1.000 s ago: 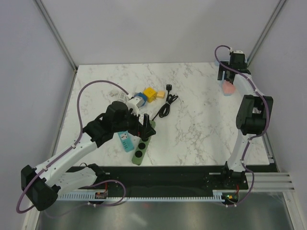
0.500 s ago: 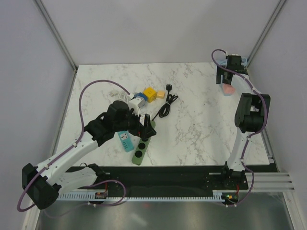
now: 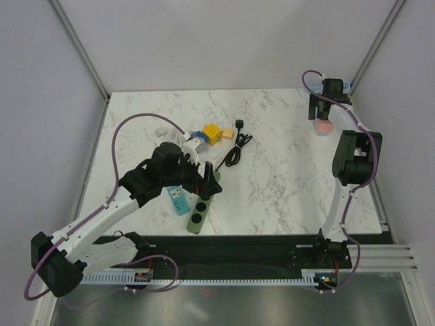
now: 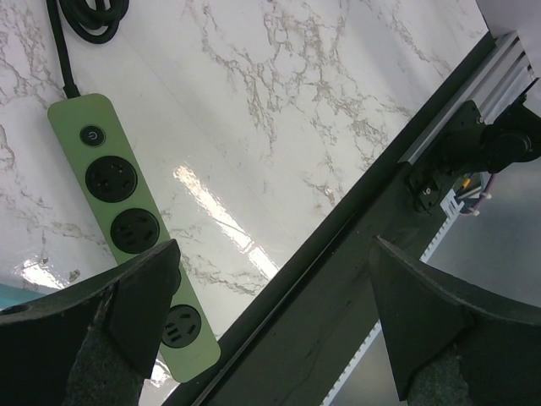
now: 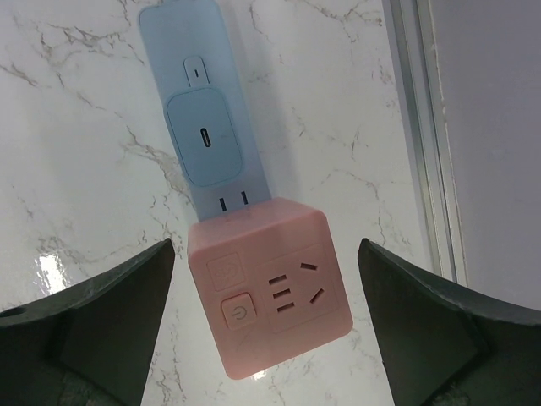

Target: Pull the plug off the socket

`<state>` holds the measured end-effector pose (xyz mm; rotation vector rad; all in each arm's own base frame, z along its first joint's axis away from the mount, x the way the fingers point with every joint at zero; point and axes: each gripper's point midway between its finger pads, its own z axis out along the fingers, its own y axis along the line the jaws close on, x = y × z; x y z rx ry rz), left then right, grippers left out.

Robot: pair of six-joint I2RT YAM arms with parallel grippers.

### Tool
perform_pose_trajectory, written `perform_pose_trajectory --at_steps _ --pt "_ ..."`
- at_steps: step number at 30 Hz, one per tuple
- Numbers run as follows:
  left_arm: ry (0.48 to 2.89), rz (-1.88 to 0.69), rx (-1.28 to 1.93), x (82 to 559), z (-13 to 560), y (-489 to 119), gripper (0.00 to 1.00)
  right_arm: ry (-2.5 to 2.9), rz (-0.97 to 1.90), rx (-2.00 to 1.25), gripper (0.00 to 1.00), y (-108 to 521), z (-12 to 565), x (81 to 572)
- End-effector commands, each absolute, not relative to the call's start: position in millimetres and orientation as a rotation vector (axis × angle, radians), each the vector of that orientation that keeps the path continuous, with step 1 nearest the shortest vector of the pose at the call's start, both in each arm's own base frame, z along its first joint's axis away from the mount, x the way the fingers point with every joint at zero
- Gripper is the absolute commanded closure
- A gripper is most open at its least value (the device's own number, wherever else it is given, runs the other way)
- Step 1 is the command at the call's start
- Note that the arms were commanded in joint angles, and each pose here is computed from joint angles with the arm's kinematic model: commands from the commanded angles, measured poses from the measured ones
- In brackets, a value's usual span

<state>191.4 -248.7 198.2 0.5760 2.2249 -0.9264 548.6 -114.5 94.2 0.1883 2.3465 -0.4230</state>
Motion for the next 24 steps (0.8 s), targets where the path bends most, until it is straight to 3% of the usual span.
perform_pose_trajectory --at_steps 1,3,4,12,15,16,19,24 --pt "2.163 -0.984 0.584 192 223 -256 0.01 2.338 -0.373 0.216 0.03 -111 98 555" --pt "2.167 -0.991 0.582 191 223 -256 0.02 2.336 -0.376 0.226 0.07 -111 98 554" --pt "2.166 -0.998 0.585 190 224 -257 0.02 2.342 -0.374 0.228 0.16 -112 96 552" --pt "2.181 -1.021 0.571 189 223 -259 0.02 2.343 -0.302 0.236 0.36 -100 101 540" --pt "2.183 -1.046 0.569 187 224 -262 0.02 2.349 -0.238 0.262 0.56 -91 100 531" --pt "2.185 -1.061 0.575 185 224 -263 0.02 2.363 -0.23 0.264 0.71 -88 96 525" --pt "2.184 -1.089 0.574 184 225 -266 0.03 2.349 -0.191 0.322 0.95 -79 106 513" --pt "2.185 -1.107 0.566 186 225 -270 0.03 2.321 -0.121 0.362 1.0 -40 129 484"
